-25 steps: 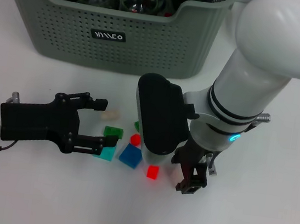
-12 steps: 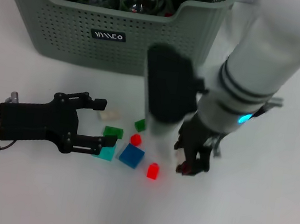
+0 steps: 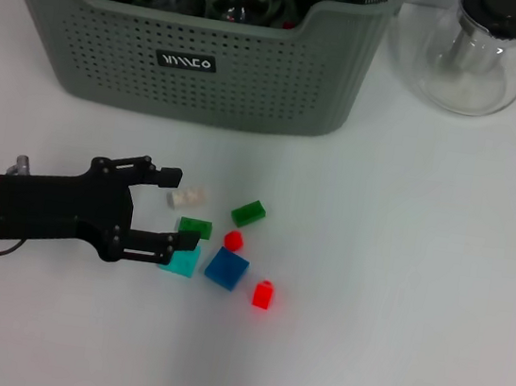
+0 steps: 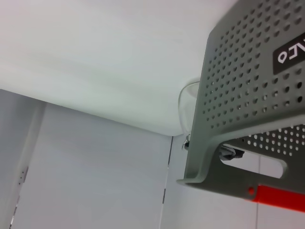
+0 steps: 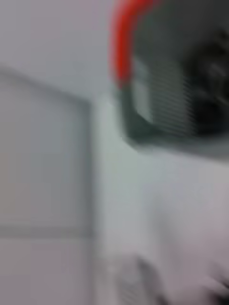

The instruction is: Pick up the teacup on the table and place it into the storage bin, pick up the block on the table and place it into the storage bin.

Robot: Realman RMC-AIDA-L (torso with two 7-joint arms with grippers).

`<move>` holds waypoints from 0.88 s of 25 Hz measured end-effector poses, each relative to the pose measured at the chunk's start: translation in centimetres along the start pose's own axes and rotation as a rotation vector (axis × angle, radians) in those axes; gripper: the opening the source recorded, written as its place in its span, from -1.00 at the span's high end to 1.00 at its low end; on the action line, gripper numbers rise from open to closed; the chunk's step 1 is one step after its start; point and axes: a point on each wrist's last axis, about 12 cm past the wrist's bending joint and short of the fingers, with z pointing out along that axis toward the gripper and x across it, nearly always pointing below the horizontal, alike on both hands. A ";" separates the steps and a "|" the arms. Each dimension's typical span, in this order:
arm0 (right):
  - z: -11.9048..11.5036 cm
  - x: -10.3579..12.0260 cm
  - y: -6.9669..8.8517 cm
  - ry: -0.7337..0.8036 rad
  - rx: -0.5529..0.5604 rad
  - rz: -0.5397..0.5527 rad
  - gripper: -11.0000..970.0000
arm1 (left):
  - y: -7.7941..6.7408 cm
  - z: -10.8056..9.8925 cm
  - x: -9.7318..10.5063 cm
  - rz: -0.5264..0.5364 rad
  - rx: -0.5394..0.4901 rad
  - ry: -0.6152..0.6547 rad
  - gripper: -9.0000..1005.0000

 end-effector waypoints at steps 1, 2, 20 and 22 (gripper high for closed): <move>-0.2 -0.4 -1.0 -0.047 0.037 0.037 0.09 | 0.0 0.0 0.0 0.000 0.000 -0.001 -0.74; -0.3 -0.6 -2.0 -0.086 0.074 0.079 0.09 | 0.0 0.0 0.0 0.001 -0.001 -0.002 -0.74; 11.8 4.5 -5.7 0.134 0.406 0.063 0.07 | 0.5 0.1 -0.4 0.014 -0.011 -0.001 -0.74; 12.5 5.1 -5.5 0.149 0.412 0.054 0.04 | 0.5 0.1 -0.4 0.015 -0.011 -0.001 -0.74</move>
